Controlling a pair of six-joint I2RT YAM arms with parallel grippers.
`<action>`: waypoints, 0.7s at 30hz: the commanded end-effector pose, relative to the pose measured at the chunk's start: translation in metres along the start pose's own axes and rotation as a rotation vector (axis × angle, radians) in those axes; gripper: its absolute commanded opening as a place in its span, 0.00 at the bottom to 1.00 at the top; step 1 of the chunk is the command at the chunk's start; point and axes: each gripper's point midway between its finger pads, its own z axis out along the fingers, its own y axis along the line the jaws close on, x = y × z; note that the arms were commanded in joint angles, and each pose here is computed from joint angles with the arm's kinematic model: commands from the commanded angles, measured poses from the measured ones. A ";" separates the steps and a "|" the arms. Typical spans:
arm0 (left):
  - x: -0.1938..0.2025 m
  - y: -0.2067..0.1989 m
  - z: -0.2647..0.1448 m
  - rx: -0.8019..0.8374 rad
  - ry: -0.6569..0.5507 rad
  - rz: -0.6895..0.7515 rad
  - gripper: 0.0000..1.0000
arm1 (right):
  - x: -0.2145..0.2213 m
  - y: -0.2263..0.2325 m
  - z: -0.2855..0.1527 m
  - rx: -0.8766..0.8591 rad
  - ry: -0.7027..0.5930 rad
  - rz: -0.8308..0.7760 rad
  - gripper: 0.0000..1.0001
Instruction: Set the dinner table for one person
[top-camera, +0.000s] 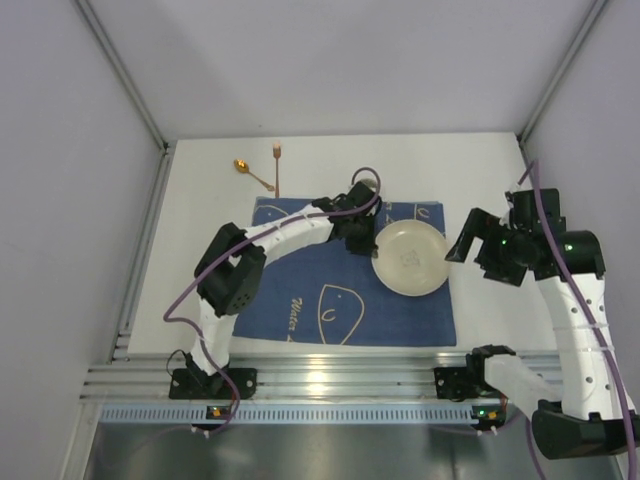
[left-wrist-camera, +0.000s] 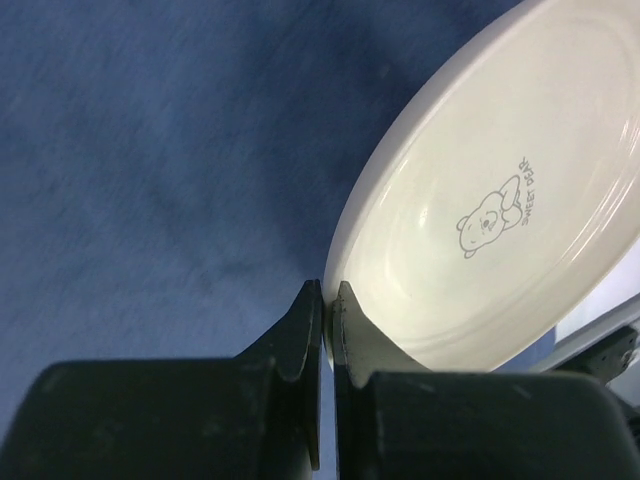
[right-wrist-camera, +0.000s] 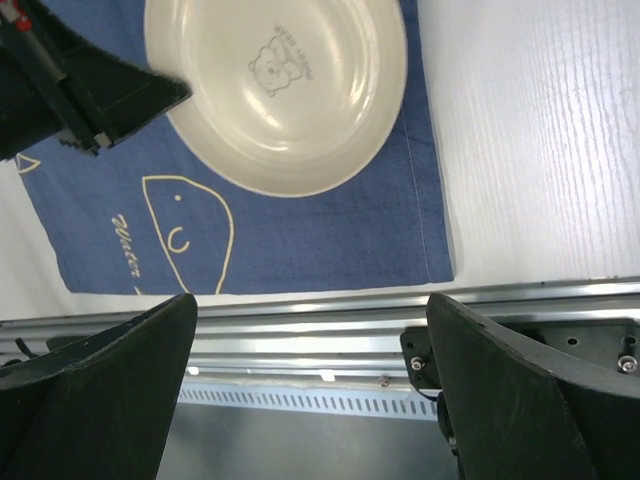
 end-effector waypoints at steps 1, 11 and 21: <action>-0.005 0.004 -0.057 -0.011 -0.059 -0.016 0.00 | 0.004 -0.010 0.003 0.049 0.022 -0.025 0.99; 0.005 0.081 -0.077 -0.180 -0.069 -0.085 0.00 | -0.008 0.001 0.029 0.014 0.074 -0.028 0.99; 0.016 0.146 -0.081 -0.401 -0.040 -0.161 0.25 | -0.038 0.022 0.047 -0.029 0.080 -0.022 0.98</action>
